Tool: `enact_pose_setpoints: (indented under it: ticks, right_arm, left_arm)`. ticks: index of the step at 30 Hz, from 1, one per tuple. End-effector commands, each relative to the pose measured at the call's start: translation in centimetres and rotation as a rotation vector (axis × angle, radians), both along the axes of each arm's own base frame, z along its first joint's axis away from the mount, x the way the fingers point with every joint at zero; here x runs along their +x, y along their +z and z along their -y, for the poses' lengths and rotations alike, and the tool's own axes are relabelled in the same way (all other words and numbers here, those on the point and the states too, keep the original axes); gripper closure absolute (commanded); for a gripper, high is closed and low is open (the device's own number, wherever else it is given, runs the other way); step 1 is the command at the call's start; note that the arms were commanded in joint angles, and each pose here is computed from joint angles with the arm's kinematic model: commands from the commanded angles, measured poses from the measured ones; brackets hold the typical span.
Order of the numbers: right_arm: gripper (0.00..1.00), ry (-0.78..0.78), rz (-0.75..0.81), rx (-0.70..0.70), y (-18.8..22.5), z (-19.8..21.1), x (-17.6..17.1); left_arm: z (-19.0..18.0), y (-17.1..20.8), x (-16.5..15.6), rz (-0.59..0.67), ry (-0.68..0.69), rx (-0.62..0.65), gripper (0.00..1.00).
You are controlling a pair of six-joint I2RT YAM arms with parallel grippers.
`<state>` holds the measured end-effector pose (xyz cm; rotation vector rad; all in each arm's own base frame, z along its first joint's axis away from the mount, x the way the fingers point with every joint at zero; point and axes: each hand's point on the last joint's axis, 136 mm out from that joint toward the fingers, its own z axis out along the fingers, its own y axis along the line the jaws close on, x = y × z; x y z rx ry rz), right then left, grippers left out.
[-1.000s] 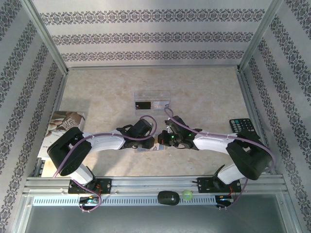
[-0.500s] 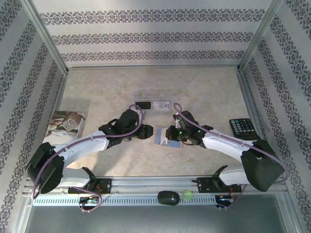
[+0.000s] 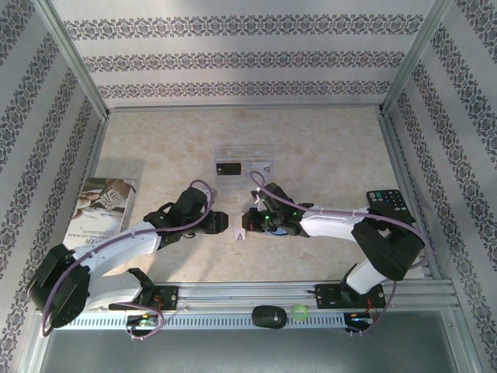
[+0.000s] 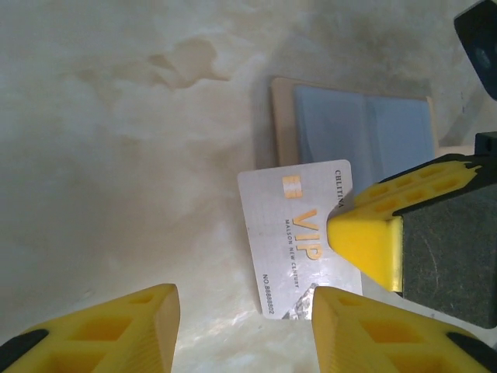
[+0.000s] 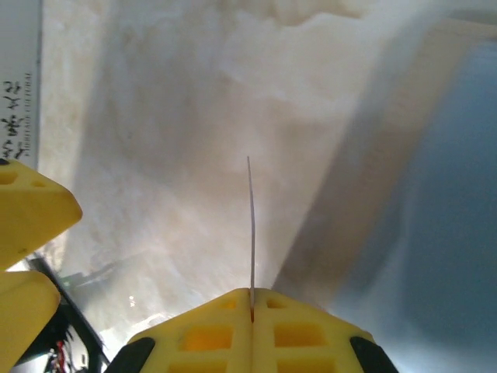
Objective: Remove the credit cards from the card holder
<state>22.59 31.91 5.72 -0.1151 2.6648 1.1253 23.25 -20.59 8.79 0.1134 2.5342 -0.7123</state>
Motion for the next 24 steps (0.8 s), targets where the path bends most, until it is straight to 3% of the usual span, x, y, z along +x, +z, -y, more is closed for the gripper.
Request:
enact_pose_setpoints:
  ticks: [1,7,14,20,24]
  right_arm:
    - [1.00,0.010,0.021,0.100,2.0,-2.3,1.0]
    - [1.00,-0.009,0.013,0.087,1.4,-0.6,1.1]
    - [1.00,0.059,0.103,0.078,5.7,2.4,1.8]
    - [1.00,0.118,0.301,-0.082,9.6,4.8,3.9]
    - [1.00,0.231,0.486,-0.278,12.5,5.7,6.7]
  left_arm:
    - [-2.0,-0.7,-0.8,-0.036,0.043,0.032,0.51]
    - [-1.7,-0.7,-0.8,-0.045,0.037,0.013,0.53]
    - [-0.7,-0.3,0.2,-0.043,0.028,0.001,0.50]
    - [-1.1,-0.1,0.8,-0.026,0.058,0.021,0.46]
    - [-1.8,0.1,0.9,-0.025,0.072,0.057,0.44]
